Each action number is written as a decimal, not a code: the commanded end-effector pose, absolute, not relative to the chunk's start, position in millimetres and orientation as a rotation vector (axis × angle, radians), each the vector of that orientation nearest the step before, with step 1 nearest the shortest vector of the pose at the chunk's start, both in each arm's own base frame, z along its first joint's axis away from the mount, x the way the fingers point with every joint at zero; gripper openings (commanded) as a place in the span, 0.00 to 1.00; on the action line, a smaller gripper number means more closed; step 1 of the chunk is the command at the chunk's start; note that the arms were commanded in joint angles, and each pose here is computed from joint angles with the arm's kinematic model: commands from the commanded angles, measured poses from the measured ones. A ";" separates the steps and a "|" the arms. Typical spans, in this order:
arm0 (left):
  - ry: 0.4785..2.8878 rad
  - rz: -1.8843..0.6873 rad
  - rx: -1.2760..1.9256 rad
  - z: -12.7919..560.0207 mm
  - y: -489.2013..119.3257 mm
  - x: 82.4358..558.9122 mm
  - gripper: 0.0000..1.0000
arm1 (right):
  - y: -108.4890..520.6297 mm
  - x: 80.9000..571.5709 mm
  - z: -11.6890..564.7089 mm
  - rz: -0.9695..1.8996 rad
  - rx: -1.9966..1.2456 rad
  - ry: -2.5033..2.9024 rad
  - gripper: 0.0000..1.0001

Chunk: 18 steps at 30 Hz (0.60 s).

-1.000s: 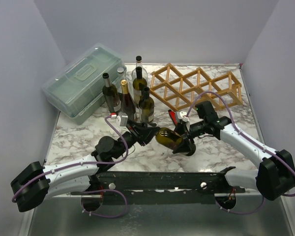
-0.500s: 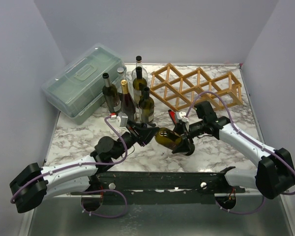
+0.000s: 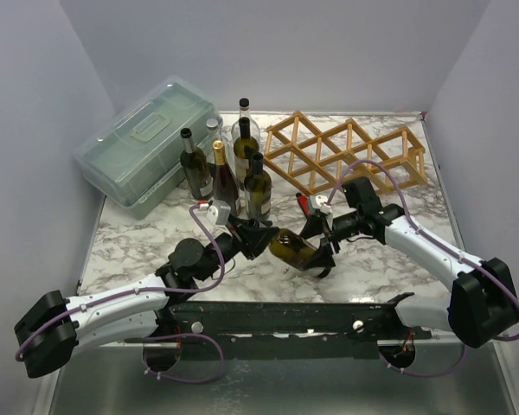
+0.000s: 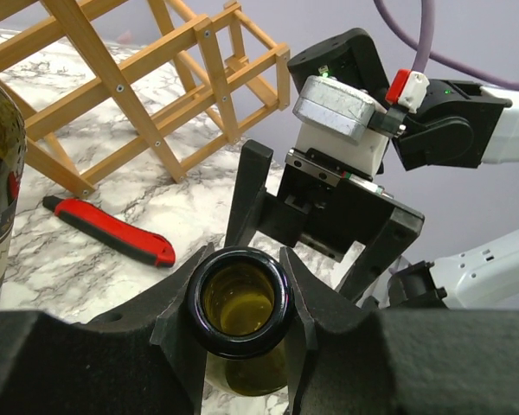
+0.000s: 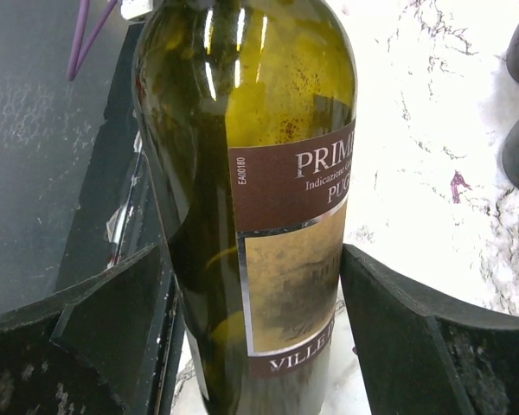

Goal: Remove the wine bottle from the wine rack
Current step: Place the wine bottle at the center of the board.

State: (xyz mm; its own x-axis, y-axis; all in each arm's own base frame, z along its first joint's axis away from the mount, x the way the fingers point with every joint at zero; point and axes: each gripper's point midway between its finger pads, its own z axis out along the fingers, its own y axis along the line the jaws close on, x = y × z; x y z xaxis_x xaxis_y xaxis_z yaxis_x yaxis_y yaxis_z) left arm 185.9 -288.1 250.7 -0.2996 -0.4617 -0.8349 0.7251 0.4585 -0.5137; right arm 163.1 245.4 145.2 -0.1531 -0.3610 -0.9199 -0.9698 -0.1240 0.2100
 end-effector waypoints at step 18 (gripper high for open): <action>1.401 -0.973 0.402 299.9 -262.9 185.3 0.00 | 242.1 162.1 164.0 1.228 -1.567 1.454 0.99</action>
State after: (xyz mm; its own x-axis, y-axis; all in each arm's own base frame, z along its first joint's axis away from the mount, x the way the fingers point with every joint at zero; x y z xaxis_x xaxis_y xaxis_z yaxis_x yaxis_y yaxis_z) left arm 184.2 -272.4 250.7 -0.2181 -0.2837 -0.9338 0.7448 0.5699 -0.3471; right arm 160.5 243.6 152.5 -0.1089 -0.3618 -0.9259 -0.9734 -0.1500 0.1731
